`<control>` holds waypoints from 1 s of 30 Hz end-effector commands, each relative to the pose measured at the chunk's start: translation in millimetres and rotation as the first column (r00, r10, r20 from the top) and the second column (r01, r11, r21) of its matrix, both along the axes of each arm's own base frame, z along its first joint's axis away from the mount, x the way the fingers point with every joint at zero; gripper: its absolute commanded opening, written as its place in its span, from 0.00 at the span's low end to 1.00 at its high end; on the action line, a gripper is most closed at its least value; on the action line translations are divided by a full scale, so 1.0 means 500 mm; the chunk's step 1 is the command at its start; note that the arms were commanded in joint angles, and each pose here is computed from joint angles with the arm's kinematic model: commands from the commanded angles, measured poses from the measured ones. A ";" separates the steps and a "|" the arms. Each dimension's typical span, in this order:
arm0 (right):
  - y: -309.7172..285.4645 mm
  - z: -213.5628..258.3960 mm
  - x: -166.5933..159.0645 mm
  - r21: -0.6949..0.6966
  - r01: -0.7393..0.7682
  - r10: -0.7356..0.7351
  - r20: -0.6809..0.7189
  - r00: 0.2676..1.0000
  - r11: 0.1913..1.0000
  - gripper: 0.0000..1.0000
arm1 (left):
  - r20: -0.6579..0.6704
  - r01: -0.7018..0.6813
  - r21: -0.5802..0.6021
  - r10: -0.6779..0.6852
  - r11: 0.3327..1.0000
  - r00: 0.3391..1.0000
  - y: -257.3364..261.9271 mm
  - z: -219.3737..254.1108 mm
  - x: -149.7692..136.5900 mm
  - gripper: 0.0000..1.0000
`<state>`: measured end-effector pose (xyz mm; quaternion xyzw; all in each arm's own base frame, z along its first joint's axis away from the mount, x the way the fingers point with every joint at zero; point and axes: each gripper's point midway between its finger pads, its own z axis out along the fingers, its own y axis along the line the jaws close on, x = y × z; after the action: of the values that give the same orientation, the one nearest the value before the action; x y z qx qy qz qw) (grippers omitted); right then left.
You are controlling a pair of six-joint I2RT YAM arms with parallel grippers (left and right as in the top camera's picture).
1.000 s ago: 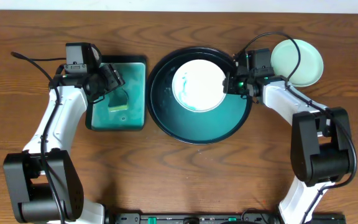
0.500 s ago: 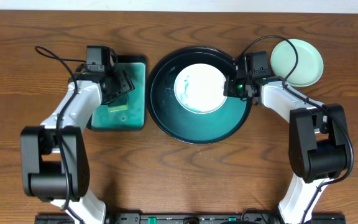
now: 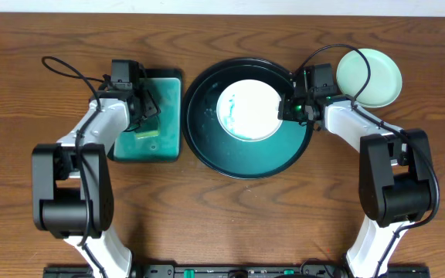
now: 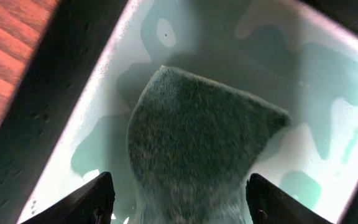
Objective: Clean dirty plates on tray and stack at the side
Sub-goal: 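Grasp the white plate and slide it toward the basin center, then lift the green sponge from the tray with the left gripper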
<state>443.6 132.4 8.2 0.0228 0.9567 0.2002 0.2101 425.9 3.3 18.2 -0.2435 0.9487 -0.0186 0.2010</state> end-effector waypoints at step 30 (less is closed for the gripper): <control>0.012 -0.012 -0.006 -0.008 -0.005 0.005 -0.023 1.000 1.000 0.01 | 0.086 -0.015 0.016 0.014 1.000 0.996 0.008 0.075 0.012 0.07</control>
<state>442.4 132.2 7.6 0.0233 0.9575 0.1994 0.2071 432.2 3.6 55.7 -0.2443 0.9382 -0.0278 0.2435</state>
